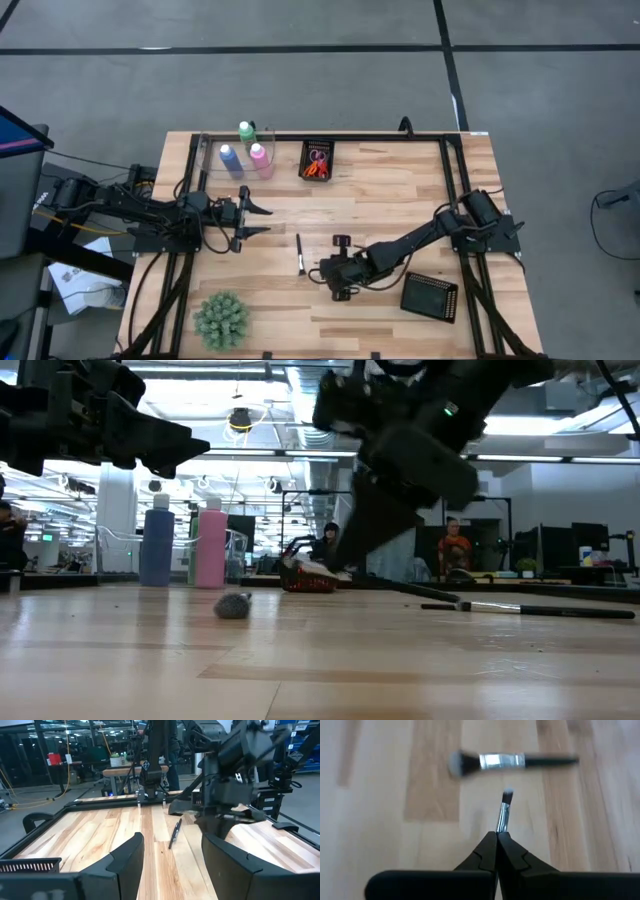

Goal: Pick & Place Paint Supplies
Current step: Put the black paint brush into the bottom black bin

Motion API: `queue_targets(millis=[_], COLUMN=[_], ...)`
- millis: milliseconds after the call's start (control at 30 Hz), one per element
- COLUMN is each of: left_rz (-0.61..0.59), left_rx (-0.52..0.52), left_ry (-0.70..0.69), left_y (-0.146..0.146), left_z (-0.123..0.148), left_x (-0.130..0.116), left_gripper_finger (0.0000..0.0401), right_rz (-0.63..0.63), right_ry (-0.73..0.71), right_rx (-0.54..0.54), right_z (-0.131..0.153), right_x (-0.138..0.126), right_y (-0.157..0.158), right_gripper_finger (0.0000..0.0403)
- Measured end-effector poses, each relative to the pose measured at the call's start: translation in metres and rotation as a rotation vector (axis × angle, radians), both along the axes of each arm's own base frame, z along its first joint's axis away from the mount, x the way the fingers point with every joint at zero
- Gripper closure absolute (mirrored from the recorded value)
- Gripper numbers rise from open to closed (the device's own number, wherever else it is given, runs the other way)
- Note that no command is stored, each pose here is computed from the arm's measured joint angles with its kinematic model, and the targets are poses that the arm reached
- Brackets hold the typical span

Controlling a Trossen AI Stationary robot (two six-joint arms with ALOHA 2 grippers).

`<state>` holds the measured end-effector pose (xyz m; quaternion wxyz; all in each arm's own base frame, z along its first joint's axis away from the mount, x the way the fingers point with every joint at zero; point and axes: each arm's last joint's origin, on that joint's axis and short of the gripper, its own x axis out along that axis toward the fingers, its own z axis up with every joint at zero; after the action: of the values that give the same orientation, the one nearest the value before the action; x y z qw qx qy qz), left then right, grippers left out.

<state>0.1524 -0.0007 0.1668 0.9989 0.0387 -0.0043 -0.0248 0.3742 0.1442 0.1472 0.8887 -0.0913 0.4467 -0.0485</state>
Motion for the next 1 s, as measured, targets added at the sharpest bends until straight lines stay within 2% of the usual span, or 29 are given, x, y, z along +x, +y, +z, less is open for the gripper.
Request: queue_targets(millis=[200,300,433,533,733,1000], left_rz=[0.0,-0.004,-0.054,-0.078,-0.092,-0.109], left_rx=[-0.003,-0.004,-0.006,-0.007,-0.056,-0.111], left_ry=[0.0,0.0,0.0,0.001,0.005,-0.028], left_y=[0.0,0.0,-0.002,-0.002,-0.003,-0.005], left_z=[0.0,0.0,0.0,0.0,0.0,0.0], left_x=[0.0,0.0,0.0,0.0,0.0,0.005], left_gripper_finger=[0.021,0.021,0.021,0.021,0.021,0.021], right_rz=[0.15,0.235,0.313,0.331,0.309,0.309], right_ry=[-0.205,-0.361,-0.569,-0.696,-0.852,-0.978], right_rx=[0.066,0.12,0.169,0.173,0.162,0.147], right_z=[0.019,0.029,0.027,0.024,0.017,0.015], right_x=[0.018,0.028,0.03,0.026,0.014,-0.004], right_y=[0.005,0.003,-0.009,-0.021,-0.04,-0.052], right_gripper_finger=[0.0402,0.0402,0.0403,0.0403,0.0403,0.0403])
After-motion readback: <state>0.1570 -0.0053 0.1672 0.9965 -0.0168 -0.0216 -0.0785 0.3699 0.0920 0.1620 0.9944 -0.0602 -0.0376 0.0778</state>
